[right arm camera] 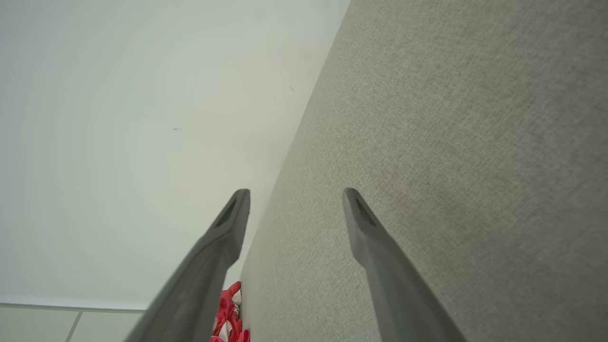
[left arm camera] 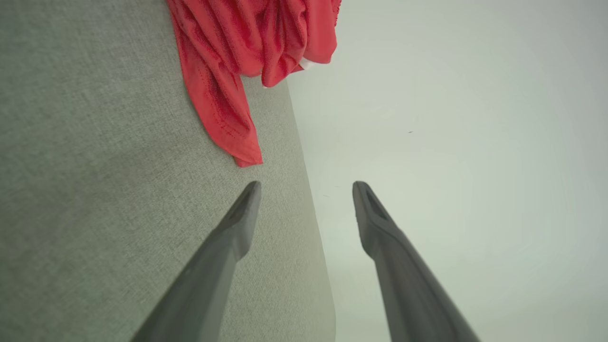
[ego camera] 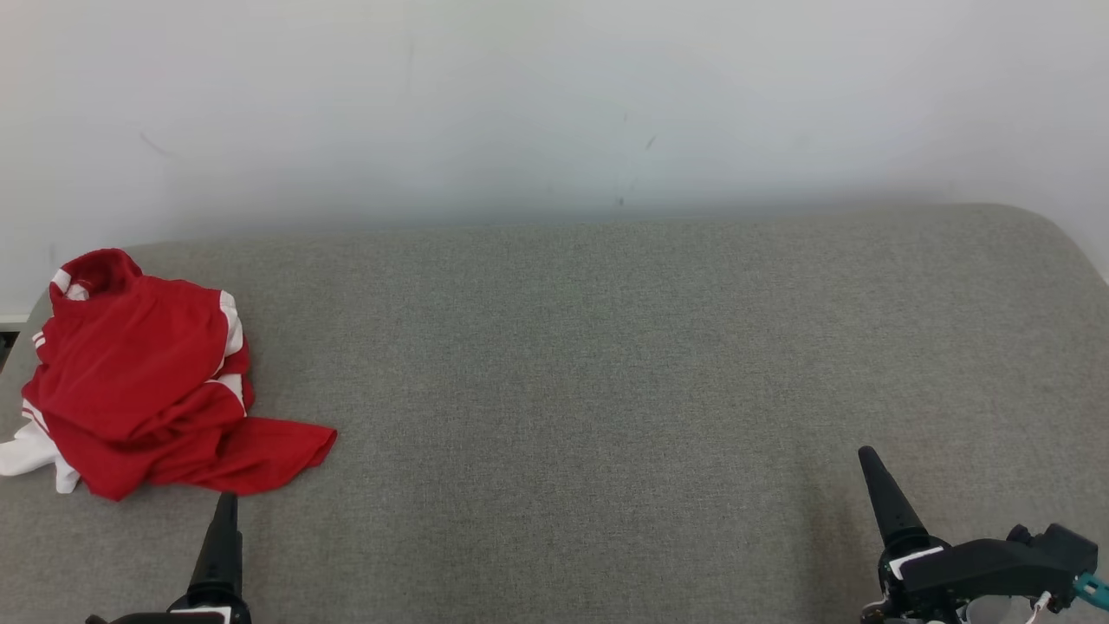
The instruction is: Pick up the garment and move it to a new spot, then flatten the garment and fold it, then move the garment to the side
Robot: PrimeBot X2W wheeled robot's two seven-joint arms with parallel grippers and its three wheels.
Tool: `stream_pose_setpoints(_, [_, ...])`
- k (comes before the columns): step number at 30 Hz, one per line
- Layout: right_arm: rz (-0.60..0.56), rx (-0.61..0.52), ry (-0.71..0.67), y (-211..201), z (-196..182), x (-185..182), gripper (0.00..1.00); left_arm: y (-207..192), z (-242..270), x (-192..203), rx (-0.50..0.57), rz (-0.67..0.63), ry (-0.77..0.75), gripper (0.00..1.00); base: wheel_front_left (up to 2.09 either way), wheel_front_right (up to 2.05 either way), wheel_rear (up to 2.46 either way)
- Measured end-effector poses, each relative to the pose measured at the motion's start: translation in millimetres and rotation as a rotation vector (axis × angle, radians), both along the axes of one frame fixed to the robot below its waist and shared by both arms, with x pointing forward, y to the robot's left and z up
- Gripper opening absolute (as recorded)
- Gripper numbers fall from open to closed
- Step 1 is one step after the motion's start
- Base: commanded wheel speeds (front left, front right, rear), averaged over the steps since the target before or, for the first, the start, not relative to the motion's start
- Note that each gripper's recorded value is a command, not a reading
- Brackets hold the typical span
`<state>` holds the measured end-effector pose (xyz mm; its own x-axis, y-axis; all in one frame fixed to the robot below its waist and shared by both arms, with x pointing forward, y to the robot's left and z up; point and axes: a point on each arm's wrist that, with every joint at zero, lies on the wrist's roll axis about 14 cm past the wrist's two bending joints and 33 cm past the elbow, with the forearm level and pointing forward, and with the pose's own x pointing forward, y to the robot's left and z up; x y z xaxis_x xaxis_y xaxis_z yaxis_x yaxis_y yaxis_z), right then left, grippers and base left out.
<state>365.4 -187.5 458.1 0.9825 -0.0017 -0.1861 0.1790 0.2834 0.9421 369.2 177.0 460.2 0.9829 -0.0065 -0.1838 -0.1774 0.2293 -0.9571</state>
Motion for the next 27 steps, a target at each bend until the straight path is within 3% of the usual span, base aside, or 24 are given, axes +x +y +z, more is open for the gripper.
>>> stream_pose_setpoints(15, [0.059,-0.277,-0.03,4,15,7,1.0,6,9,2,0.319,-0.043,-0.014,1.0,0.0,0.0,0.0])
stream_pose_setpoints(27, [0.124,-0.585,-0.066,7,26,12,1.0,13,17,3,0.547,-0.029,-0.032,1.0,0.0,0.0,0.0])
